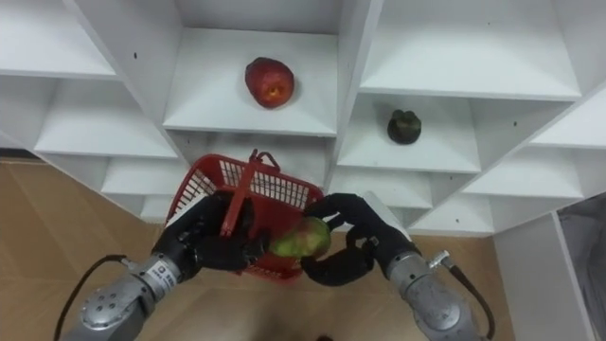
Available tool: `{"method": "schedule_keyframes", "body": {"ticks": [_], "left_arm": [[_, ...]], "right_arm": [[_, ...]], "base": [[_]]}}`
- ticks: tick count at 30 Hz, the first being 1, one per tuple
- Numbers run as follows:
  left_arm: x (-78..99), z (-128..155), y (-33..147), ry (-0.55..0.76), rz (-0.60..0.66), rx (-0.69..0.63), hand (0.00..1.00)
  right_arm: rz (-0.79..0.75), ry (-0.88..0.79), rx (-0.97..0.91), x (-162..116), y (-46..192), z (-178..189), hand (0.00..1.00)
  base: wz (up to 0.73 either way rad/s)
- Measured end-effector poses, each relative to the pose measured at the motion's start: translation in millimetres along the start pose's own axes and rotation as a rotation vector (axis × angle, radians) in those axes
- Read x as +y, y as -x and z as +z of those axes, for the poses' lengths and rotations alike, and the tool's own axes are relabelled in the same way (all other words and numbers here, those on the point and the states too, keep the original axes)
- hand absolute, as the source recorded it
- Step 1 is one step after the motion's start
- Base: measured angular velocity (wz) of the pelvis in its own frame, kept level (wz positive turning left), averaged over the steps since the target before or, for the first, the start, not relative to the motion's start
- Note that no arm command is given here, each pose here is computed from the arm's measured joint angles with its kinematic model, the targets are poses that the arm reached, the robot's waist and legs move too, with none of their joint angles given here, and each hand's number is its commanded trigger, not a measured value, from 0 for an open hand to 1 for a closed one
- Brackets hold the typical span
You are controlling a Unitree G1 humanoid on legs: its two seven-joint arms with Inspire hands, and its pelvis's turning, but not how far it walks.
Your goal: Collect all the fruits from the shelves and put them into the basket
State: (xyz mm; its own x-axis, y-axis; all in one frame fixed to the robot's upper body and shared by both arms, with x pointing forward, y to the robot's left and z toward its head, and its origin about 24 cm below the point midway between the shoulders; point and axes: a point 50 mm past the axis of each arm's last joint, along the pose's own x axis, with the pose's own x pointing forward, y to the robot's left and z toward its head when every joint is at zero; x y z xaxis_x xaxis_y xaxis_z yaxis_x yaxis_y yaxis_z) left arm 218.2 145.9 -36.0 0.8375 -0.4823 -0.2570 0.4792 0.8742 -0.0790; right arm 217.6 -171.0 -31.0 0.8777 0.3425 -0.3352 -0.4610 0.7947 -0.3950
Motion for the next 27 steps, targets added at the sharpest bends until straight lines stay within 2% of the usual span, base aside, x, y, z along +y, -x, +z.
{"method": "schedule_keyframes", "body": {"ticks": [17, 18, 19, 20, 27], "left_arm": [[-15.3, 4.1, 2.9, 0.015, -0.148, -0.032, 1.0], [-15.4, 4.1, 2.9, 0.015, -0.151, -0.031, 1.0], [-15.7, 4.0, 2.9, 0.015, -0.154, -0.031, 1.0], [-16.0, 3.9, 2.9, 0.015, -0.157, -0.031, 1.0], [-20.0, 5.7, 2.4, 0.009, -0.18, -0.036, 1.0]], "right_arm": [[0.033, 0.0, 0.001, 2.2, 0.0, -0.1, 1.0], [0.033, 0.0, 0.001, 2.2, 0.0, 0.0, 0.62], [0.033, 0.0, 0.001, 2.3, 0.0, 0.0, 0.18], [0.033, 0.001, 0.001, 2.2, -0.1, 0.0, 0.0], [0.031, 0.003, -0.005, 1.3, -1.1, 1.4, 0.0]], "base": [[0.0], [0.0], [0.0], [0.0], [0.0]]}}
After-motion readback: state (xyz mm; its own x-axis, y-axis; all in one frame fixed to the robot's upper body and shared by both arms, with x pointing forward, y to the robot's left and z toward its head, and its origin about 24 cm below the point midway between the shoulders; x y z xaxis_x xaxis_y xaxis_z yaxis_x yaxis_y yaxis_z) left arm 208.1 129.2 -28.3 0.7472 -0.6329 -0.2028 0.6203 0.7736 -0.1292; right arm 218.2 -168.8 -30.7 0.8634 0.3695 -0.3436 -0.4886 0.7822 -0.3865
